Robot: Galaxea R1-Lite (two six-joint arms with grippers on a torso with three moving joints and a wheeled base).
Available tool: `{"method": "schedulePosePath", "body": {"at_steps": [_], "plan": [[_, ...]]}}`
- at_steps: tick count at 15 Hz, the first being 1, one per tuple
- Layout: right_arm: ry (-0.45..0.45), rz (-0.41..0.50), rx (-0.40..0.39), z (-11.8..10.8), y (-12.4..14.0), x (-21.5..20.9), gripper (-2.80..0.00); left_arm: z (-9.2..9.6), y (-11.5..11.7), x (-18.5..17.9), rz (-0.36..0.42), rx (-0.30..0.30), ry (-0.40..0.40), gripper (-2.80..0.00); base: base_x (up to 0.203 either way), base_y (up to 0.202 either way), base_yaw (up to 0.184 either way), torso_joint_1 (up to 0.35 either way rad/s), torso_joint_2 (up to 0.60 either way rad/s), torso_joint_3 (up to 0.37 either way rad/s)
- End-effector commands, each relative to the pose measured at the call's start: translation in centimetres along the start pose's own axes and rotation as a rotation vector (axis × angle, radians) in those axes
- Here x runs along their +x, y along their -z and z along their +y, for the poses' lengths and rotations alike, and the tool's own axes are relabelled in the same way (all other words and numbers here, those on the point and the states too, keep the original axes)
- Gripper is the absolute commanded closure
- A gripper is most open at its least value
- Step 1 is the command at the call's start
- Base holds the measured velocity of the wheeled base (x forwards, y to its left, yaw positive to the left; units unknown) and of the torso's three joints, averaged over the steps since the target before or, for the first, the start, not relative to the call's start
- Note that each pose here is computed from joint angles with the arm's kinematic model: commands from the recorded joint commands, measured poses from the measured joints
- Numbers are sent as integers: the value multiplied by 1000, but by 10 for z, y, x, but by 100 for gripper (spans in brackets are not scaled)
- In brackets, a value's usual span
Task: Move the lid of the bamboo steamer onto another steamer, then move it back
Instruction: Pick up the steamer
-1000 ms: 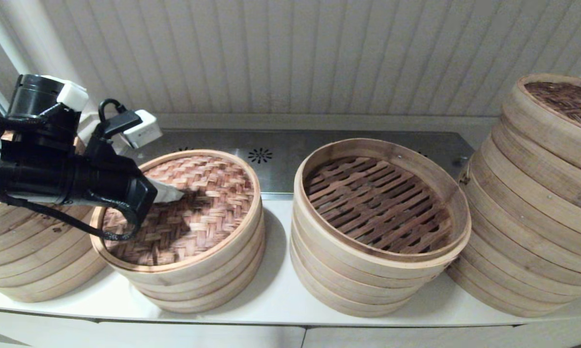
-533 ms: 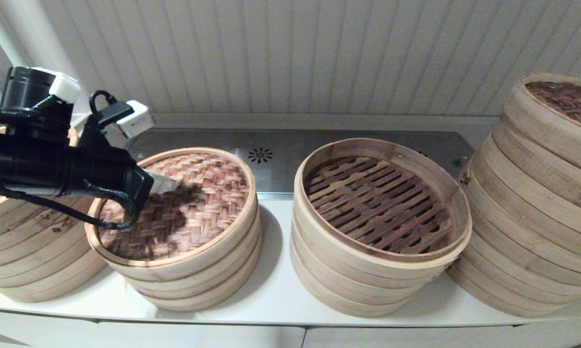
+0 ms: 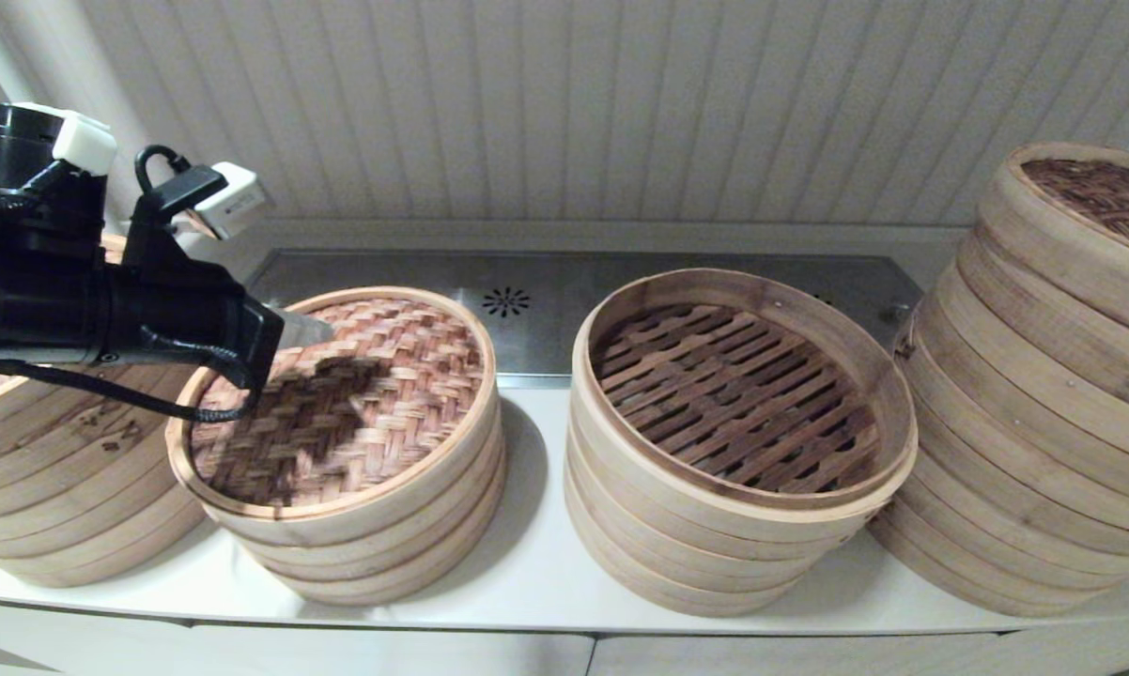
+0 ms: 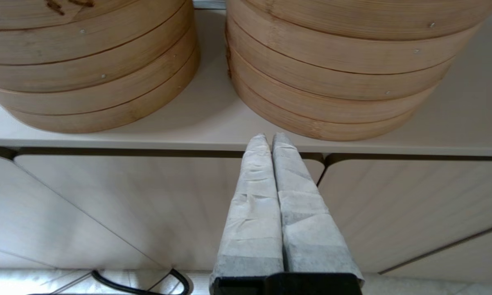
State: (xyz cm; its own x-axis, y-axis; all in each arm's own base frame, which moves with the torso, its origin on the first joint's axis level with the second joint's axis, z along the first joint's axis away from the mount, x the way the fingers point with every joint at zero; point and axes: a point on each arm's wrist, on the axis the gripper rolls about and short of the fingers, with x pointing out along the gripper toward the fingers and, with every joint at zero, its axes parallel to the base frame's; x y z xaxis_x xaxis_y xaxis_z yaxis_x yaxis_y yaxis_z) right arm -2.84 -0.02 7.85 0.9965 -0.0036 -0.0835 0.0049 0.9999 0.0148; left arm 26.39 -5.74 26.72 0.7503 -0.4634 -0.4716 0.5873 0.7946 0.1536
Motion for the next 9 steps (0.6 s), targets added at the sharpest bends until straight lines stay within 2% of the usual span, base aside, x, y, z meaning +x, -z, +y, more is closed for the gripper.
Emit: {"method": "schedulePosePath", "body": {"at_steps": [1,5,6,9], "plan": [[-1,2,0,0,0,0,0,0,1,1,4,1,6,0,0,0,0,0,0,0],[-2,2,0,0,0,0,0,-1,1,-1,5,-7,4,0,0,0,0,0,0,0],[-1,2,0,0,0,0,0,-1,1,-1,3,-6,4,-280,0,0,0,0,0,0],[-1,5,0,0,0,0,0,-2,4,0,13,-3,19,-280,0,0,0,0,0,0]]}}
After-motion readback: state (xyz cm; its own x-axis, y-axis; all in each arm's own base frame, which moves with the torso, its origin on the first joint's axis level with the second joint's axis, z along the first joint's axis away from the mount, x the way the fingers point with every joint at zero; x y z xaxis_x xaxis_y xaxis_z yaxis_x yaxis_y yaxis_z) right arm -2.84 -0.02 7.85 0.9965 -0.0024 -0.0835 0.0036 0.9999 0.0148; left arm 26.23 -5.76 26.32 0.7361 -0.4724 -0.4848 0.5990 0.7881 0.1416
